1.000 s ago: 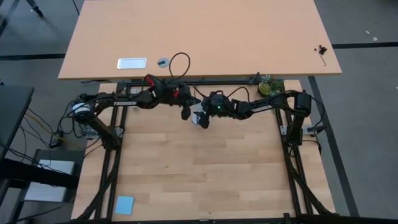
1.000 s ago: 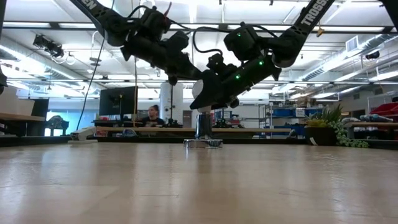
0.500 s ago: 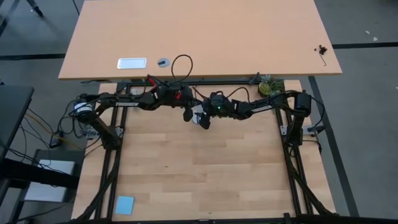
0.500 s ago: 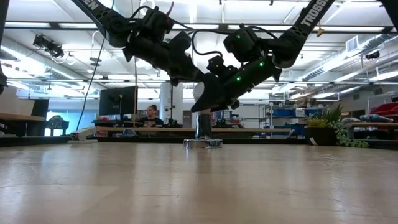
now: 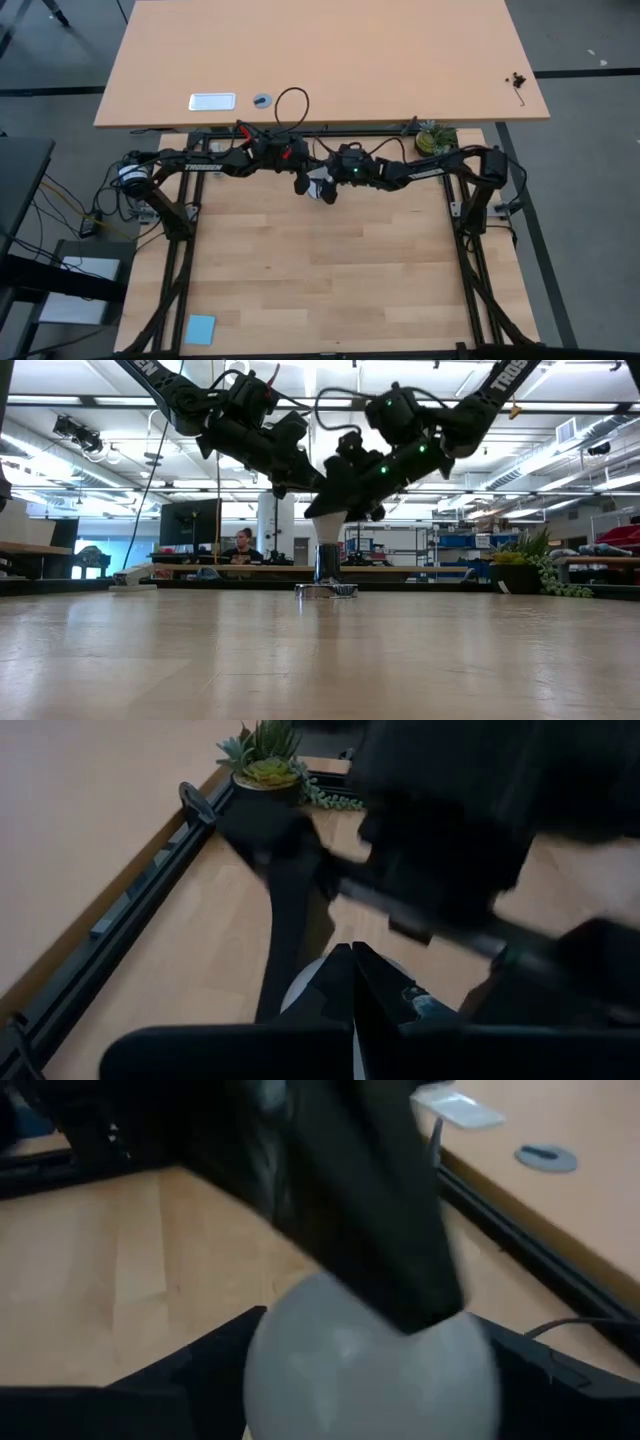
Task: Screw lightbulb
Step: Insert the lightbulb into the lamp
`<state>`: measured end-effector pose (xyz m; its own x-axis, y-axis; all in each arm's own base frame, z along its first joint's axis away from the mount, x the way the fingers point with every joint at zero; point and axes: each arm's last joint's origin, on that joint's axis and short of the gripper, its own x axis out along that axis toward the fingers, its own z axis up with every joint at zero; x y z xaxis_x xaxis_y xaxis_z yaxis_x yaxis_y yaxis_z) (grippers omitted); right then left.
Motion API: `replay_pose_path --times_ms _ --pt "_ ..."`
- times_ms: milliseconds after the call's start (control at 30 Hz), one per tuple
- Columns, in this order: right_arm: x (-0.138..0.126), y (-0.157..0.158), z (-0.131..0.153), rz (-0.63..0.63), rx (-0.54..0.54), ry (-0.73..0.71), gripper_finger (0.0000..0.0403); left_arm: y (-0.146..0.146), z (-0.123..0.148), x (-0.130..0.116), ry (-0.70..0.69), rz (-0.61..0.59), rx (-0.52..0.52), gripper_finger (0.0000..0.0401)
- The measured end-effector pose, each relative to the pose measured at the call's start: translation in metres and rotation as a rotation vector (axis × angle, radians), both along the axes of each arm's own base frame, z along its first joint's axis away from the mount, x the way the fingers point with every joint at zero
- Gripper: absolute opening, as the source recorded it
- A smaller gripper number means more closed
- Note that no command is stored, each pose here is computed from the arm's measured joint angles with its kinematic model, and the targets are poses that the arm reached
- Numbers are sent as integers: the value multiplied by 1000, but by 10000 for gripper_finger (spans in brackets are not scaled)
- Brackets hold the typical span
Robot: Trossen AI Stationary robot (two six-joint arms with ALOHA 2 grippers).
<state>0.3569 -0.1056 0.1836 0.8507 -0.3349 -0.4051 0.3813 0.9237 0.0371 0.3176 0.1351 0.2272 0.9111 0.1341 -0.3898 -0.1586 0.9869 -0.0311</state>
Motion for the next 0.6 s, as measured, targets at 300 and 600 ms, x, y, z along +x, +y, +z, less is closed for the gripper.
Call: replay_pose_path --times_ms 300,600 --pt "-13 4 24 10 -21 24 309 0 0 0 4 13 6 0" --pt "-21 11 46 -4 -67 -11 281 1 -1 0 4 19 9 0"
